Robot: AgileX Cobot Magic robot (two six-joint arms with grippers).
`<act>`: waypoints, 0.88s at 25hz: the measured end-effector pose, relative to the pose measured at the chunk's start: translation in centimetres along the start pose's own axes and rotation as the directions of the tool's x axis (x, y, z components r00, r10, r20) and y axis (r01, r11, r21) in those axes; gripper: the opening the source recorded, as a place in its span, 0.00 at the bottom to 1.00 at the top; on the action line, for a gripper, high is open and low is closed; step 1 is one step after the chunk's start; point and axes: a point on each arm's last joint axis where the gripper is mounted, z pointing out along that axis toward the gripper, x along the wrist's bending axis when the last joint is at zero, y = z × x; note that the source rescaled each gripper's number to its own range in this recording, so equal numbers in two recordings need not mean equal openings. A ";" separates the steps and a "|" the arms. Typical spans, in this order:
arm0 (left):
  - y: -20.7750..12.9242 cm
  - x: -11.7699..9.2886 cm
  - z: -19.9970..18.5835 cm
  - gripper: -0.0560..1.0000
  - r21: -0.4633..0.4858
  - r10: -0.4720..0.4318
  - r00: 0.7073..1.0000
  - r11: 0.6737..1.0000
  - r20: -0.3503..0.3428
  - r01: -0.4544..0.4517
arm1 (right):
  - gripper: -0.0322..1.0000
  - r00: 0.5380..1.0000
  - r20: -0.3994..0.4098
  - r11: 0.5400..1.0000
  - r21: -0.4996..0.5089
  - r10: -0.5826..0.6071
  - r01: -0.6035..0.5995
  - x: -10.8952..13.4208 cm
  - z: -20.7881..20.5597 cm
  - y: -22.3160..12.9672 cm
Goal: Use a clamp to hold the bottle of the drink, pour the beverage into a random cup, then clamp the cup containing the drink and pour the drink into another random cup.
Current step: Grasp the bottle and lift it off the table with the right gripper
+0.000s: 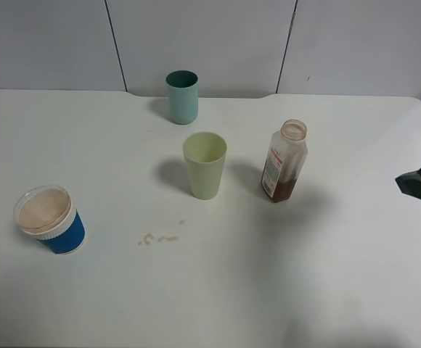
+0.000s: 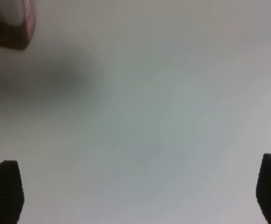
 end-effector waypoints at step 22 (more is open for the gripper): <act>0.0 0.0 0.0 1.00 0.000 0.000 1.000 1.000 0.000 0.000 | 1.00 0.983 -0.183 0.997 -0.064 0.024 -0.037 3.3 5.5 3.5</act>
